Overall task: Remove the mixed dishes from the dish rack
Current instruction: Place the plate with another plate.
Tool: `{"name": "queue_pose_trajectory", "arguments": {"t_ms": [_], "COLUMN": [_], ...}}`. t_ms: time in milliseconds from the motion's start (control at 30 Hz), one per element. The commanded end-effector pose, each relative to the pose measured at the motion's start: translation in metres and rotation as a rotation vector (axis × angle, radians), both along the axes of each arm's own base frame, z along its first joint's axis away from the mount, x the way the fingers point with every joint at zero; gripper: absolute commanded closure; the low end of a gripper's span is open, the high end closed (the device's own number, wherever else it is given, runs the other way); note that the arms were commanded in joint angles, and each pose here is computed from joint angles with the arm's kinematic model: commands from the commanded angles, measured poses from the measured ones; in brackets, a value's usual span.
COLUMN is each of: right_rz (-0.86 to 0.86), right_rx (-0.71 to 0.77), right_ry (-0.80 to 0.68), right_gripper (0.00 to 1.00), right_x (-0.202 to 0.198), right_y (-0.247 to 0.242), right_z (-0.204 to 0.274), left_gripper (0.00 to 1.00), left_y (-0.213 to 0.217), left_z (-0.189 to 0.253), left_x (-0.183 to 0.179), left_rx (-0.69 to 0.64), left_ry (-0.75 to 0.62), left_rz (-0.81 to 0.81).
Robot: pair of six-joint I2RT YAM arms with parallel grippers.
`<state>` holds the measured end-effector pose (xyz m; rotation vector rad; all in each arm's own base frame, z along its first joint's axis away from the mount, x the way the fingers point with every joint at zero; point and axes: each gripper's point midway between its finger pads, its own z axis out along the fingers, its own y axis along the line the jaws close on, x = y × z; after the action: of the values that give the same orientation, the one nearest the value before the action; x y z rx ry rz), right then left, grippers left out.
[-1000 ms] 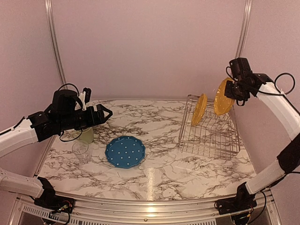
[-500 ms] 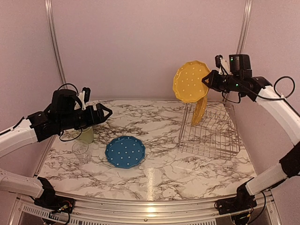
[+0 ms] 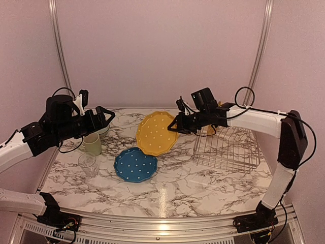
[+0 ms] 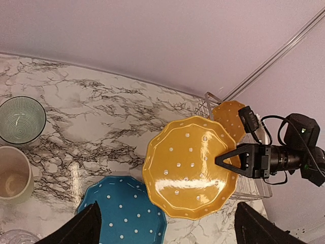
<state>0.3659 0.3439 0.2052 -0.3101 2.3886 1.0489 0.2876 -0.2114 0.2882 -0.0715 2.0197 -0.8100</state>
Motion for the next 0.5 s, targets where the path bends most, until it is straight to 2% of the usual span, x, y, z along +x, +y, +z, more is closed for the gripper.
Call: {"name": "queue_pose_trajectory", "arguments": {"t_ms": [0,167,467], "right_rz": [0.142,0.232,0.316], "right_rx": [0.222,0.226,0.197], "right_ry": [-0.045,0.064,0.143], "right_gripper": [1.0,1.0,1.0], "right_x": [-0.015,-0.027,-0.03], "right_y": [0.053,0.077,0.092], "right_z": [0.038,0.003,-0.032], "left_gripper": [0.07,0.06,0.07], "left_y": [0.0,-0.002,-0.005], "left_z": [-0.005,-0.006,-0.007], "left_x": [0.0,0.001,0.003], "left_rx": [0.003,0.004,0.005], "left_ry": [0.01,0.014,0.02], "left_rz": [0.003,-0.003,-0.011]}}
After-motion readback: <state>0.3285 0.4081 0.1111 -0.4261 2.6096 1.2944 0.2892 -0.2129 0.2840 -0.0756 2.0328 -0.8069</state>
